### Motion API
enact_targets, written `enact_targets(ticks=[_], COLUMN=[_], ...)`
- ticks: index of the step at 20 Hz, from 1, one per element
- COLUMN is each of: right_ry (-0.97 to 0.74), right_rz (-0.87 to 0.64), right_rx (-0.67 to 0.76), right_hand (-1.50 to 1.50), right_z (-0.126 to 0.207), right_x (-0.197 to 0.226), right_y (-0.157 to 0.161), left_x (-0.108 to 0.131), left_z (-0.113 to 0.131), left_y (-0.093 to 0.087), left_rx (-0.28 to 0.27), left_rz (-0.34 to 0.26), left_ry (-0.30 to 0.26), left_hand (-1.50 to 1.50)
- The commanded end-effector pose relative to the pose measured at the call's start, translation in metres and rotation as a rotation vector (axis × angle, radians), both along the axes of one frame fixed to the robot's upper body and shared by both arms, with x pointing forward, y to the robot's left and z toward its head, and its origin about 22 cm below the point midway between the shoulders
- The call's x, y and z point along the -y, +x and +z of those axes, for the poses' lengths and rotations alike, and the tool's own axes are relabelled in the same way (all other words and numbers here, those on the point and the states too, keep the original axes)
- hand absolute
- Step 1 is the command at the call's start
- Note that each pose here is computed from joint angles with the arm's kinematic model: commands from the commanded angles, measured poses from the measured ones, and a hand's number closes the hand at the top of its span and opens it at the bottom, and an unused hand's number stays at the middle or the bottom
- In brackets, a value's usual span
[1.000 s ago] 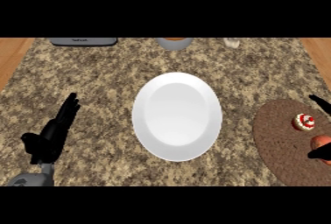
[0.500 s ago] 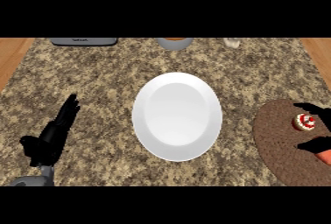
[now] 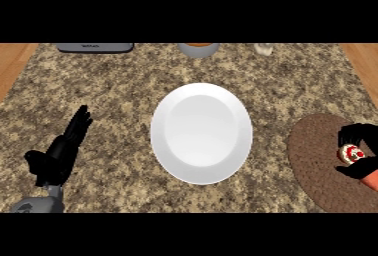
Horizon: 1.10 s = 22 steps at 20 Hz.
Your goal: Pick the cupcake from the placemat and place it in the plate
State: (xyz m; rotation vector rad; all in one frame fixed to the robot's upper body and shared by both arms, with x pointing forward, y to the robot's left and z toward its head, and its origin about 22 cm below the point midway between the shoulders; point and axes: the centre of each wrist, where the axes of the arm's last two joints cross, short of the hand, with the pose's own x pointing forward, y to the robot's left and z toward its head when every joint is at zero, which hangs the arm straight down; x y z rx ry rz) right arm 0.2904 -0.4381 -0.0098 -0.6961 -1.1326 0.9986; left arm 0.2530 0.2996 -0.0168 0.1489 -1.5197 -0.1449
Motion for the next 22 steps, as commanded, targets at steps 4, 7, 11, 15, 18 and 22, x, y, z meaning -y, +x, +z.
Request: enact_targets(ticks=[4, 7, 11, 15, 18, 22], right_ry=[-0.067, -0.083, -0.068, -0.022, -0.005, 0.049], right_rz=[0.092, 0.196, 0.236, 0.305, 0.340, 0.330], right_rx=[0.141, 0.148, 0.252, 0.302, 0.349, 0.488], right_hand=[1.50, 1.50, 1.50, 1.50, 1.50, 1.50], right_z=[0.004, -0.008, 0.026, 0.047, 0.081, 0.093], right_x=[-0.012, -0.017, -0.011, 0.001, -0.003, -0.021], right_y=[0.002, 0.012, 0.035, 0.018, 0.009, 0.000], left_x=[-0.014, -0.008, 0.004, -0.012, -0.008, -0.002], left_z=[0.011, -0.001, -0.013, -0.010, -0.004, -0.003], left_y=[0.005, 0.004, 0.004, 0.002, -0.004, -0.006], left_rx=[0.007, 0.012, 0.004, 0.007, -0.009, -0.010], left_rz=[0.006, 0.013, -0.011, 0.016, 0.012, 0.017], left_ry=[0.007, 0.009, 0.002, 0.001, 0.000, 0.006], left_hand=[0.00, 0.00, 0.00, 0.00, 0.00, 0.00])
